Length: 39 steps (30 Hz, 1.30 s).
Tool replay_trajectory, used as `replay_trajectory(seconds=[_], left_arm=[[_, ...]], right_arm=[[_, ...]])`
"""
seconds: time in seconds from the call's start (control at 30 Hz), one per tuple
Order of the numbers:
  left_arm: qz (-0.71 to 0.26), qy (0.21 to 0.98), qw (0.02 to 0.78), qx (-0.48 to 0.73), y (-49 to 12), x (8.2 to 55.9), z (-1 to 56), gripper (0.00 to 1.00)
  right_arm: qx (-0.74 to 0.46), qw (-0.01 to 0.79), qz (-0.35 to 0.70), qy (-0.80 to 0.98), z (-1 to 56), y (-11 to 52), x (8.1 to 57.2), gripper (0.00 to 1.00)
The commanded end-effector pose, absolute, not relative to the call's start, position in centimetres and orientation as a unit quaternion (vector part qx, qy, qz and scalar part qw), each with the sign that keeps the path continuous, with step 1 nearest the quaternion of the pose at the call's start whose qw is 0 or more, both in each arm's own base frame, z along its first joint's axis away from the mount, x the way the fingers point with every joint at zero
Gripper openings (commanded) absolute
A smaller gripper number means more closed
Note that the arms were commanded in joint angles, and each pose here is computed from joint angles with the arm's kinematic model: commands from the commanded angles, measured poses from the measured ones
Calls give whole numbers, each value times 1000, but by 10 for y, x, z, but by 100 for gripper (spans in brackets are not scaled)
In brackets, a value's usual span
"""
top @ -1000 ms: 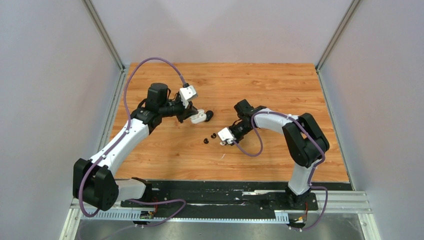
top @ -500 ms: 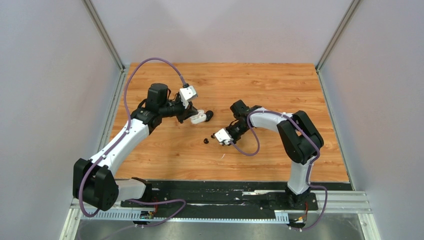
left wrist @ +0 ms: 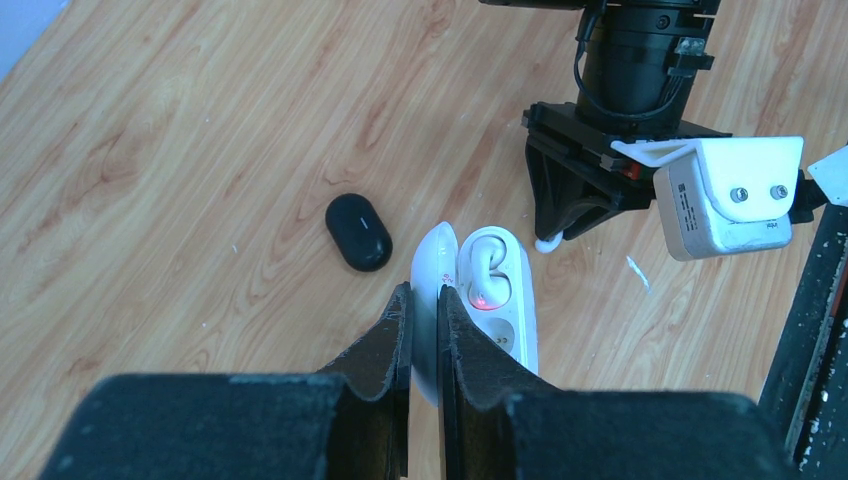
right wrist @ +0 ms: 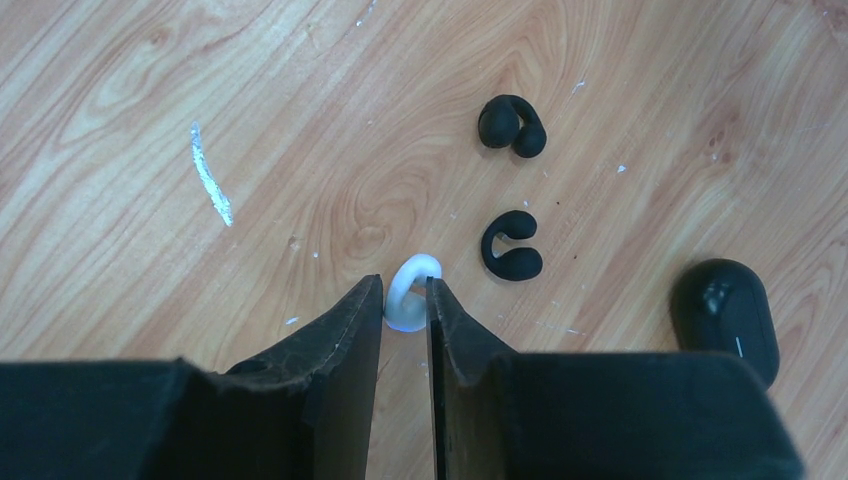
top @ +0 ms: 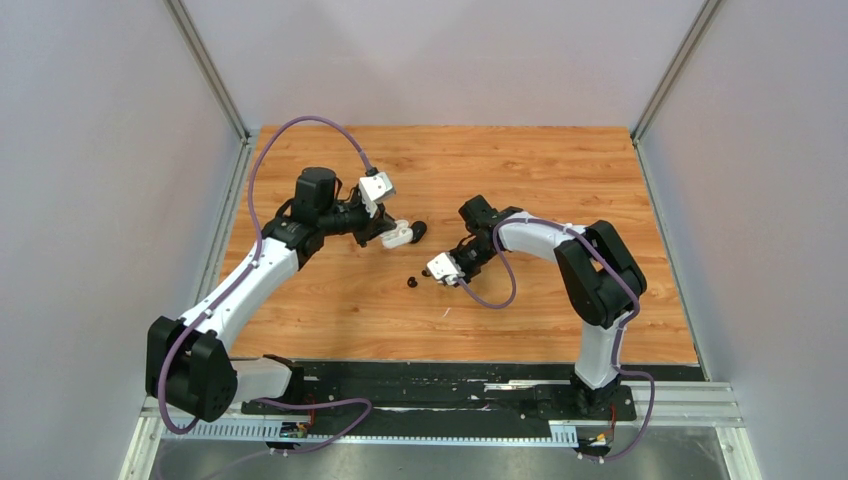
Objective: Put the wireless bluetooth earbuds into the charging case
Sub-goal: Pick up the earbud from the center of the board.
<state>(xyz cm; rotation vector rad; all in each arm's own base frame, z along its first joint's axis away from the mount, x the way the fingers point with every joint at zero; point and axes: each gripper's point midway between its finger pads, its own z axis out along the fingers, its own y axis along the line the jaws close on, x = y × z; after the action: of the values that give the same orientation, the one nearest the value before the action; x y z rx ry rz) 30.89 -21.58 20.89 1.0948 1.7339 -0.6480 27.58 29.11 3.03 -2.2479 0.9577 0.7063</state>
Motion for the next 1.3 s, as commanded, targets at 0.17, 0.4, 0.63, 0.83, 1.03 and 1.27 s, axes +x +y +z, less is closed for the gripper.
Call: replay_trajectory(seconds=[0.17,0.4,0.63,0.83,1.03,1.27], left_arm=[[-270,696,498,442,-217,308,223,0],[-274,696,497,439,-218,309,222,0],[-274,697,495,441,-218,308,221,0],[-278,695,495,442,-219,308,223,0],[-274,700,486,446,-221,315,214,0],[-235,709,501,437,-246,358,205,0]], right_arm=[[-837,308,268,364,43,301,286,19],[-826,301,276,388,41,307,293,16],[-828,281,279,398,35,303,289,14],[-823,283,285,402,42,304,288,2],[-798,329,270,426,97,301,300,0],[-763,443,242,405,220,299,290,0]])
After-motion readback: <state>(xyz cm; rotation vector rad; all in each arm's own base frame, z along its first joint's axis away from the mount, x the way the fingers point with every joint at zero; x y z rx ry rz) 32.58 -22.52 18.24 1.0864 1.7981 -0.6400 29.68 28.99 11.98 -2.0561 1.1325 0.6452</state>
